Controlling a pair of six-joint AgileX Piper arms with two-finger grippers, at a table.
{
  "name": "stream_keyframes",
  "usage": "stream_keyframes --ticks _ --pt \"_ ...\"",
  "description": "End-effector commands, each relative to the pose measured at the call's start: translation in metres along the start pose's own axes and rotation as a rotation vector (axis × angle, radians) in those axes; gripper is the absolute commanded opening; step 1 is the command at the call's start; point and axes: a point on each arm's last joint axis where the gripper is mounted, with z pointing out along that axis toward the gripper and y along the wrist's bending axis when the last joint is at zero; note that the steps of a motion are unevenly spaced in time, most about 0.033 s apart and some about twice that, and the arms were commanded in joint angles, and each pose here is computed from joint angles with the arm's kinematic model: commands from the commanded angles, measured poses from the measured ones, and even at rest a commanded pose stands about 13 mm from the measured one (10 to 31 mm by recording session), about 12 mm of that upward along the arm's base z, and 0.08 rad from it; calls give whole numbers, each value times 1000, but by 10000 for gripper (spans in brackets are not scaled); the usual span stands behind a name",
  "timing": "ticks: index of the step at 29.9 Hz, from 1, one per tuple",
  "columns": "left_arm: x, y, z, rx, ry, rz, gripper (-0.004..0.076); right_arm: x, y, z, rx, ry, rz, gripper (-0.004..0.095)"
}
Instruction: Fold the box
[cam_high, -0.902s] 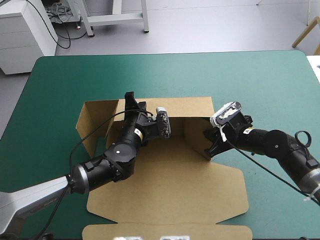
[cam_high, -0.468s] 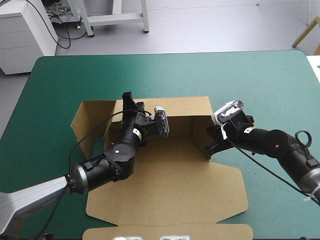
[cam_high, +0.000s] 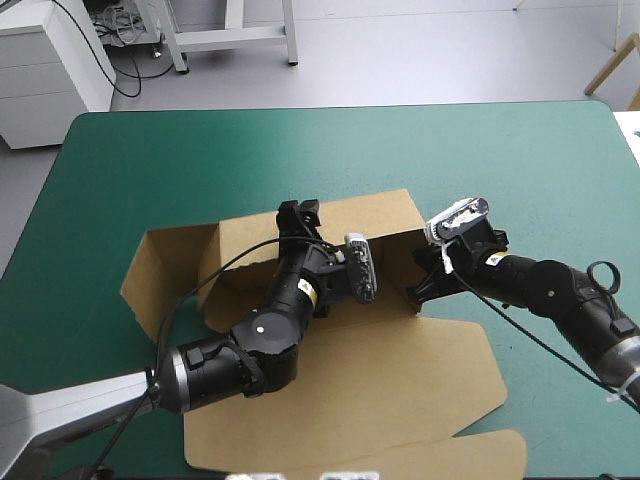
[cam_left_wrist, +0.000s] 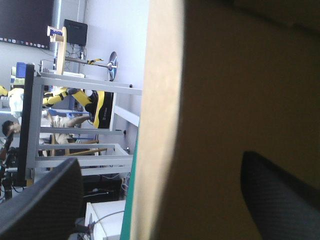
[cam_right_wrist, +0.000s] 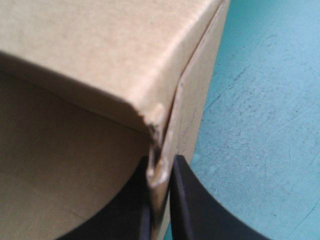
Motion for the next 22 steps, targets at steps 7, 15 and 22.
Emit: stream_keyframes --ticks 7,15,22 --pt "-48 4 -63 -6 -163 38 648 -21 -15 -14 187 -145 21 -18" --pt "-58 23 -77 55 -164 26 642 -23 -21 -16 256 -163 28 -19" --pt "-56 63 -79 255 -126 -55 317 -22 -20 -15 249 -156 44 -19"
